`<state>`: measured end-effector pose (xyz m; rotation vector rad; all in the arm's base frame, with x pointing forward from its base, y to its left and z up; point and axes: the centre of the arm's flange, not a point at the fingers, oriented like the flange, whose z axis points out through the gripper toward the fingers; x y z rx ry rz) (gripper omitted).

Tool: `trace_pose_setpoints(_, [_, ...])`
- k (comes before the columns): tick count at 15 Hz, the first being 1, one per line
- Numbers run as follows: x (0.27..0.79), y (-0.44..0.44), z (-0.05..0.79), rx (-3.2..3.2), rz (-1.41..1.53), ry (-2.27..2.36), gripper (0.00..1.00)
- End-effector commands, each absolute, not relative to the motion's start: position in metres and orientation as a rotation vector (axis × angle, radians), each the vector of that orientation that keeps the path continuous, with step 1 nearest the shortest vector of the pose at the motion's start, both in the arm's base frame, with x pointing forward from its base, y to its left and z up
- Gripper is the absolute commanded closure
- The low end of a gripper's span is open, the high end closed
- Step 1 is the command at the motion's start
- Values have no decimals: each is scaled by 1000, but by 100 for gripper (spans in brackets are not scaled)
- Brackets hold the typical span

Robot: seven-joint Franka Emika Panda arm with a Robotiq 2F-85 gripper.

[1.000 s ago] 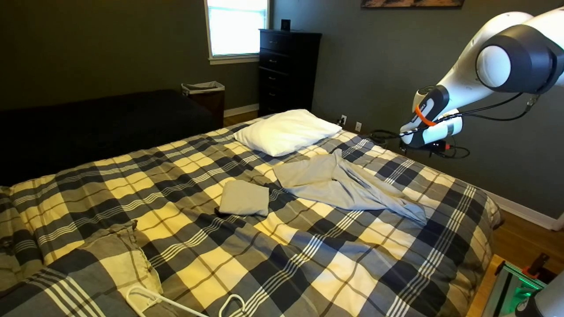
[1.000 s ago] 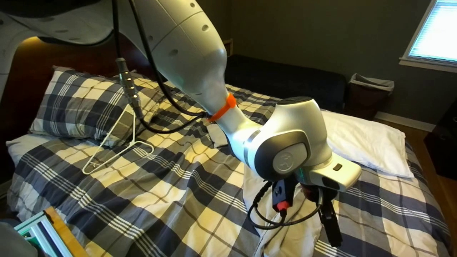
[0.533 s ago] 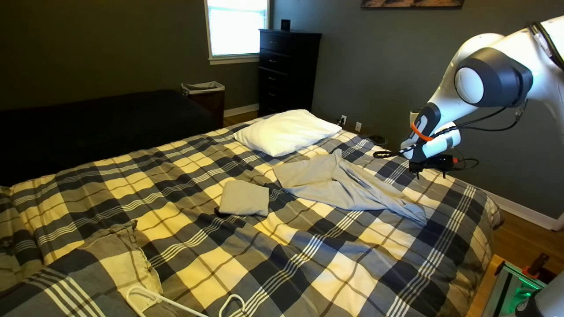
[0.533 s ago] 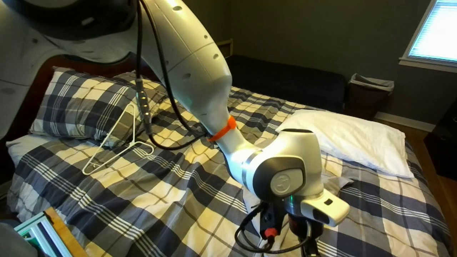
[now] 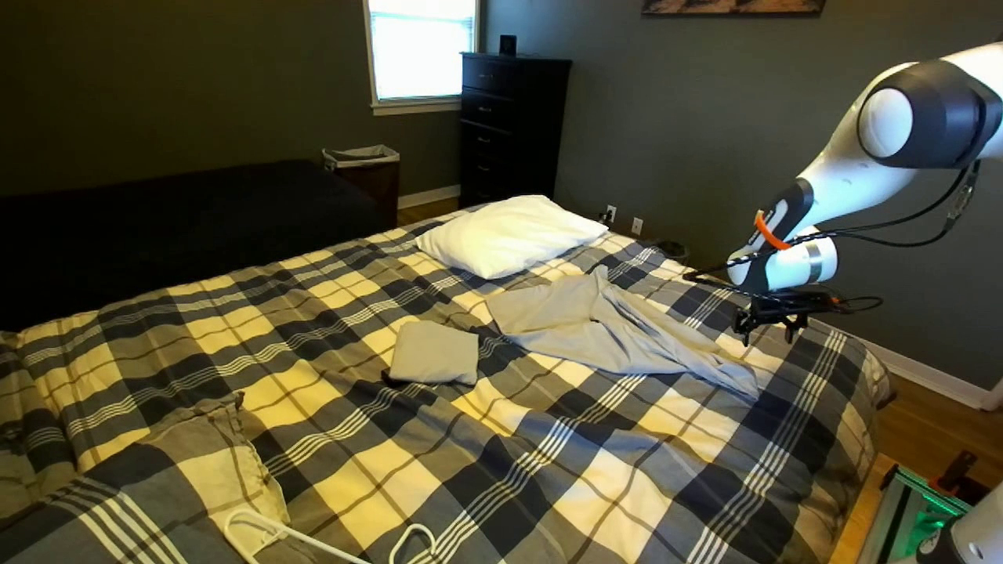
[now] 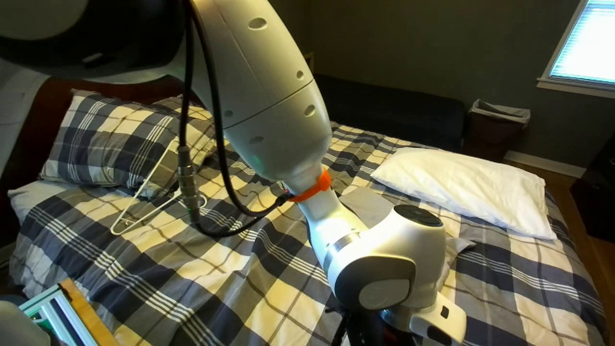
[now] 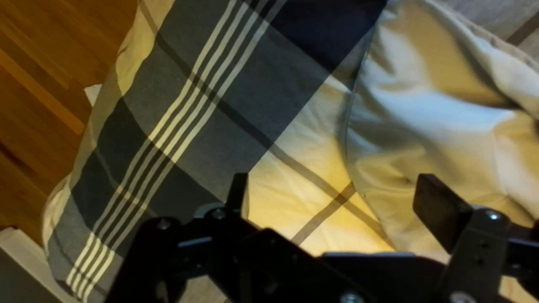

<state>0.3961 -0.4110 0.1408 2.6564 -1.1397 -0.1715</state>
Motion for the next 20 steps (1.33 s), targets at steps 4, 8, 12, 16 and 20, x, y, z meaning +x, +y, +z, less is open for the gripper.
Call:
trace_pose_setpoints(4, [366,-413,135,3011,-132,-908,0])
trace_pose_setpoints(8, [371,-415,134,2964,-114,-888,0])
trace_pose_setpoints(12, [383,-422,116,2968,-112,-1041,0])
trace_pose_setpoints(16, [381,-441,103,2834,-78,-1374,0])
trace_pose_setpoints(20, [380,-450,93,2766,-73,-1518,2])
